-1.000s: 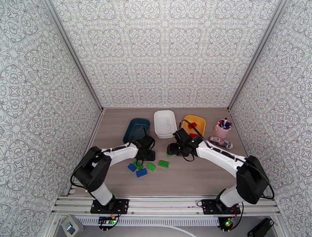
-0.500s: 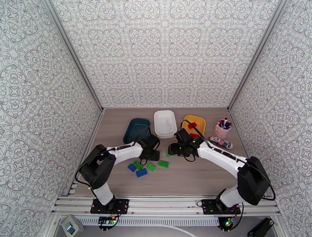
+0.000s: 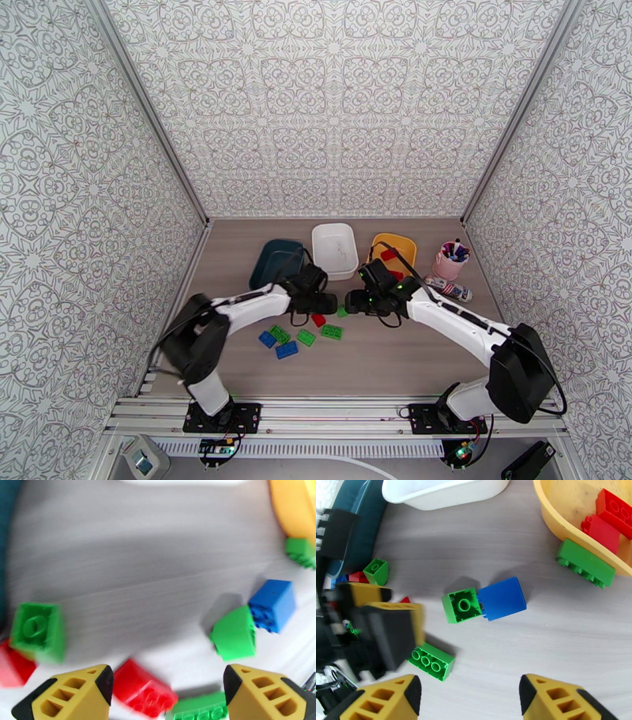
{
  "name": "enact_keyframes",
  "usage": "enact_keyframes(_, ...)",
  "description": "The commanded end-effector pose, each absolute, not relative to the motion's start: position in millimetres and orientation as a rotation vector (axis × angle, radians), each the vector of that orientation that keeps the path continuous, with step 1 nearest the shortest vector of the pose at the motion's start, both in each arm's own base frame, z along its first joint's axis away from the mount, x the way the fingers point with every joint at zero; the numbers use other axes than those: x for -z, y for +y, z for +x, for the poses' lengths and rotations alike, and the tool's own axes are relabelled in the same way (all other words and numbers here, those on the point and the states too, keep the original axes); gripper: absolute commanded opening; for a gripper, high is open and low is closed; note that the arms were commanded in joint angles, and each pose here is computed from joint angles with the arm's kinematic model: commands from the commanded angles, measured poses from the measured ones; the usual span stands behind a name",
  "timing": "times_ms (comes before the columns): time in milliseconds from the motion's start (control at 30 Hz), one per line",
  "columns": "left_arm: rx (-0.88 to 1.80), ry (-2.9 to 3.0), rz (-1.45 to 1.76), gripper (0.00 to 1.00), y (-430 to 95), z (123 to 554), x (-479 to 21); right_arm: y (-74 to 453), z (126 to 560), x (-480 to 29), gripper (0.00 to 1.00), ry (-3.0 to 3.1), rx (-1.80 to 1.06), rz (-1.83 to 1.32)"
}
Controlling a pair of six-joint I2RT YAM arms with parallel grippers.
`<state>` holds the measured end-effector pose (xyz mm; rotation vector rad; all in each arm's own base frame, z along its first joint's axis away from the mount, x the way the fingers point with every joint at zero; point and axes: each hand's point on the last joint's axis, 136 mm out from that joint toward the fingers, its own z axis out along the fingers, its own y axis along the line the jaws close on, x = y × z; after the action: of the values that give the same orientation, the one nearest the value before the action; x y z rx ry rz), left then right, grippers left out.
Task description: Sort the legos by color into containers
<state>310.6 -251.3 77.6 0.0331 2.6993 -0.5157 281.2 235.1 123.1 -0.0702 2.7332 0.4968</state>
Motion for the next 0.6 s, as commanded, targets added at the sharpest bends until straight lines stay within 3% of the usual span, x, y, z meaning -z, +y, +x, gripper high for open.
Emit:
enact_keyframes(0,0.492,2.634,-0.122,0.86,-207,302,-110,267,283,-131,0.68,2.726,-0.552,-0.242)
enact_keyframes(167,0.479,2.554,-0.342,0.99,-140,278,-126,316,276,-115,0.69,2.784,-0.546,-0.484)
enact_keyframes(333,0.503,2.52,-0.481,0.99,-106,255,-115,344,272,-84,0.75,2.864,-0.485,-0.645)
enact_keyframes(567,0.56,2.504,-0.559,0.99,-99,240,-101,348,279,-49,0.72,2.928,-0.296,-0.732)
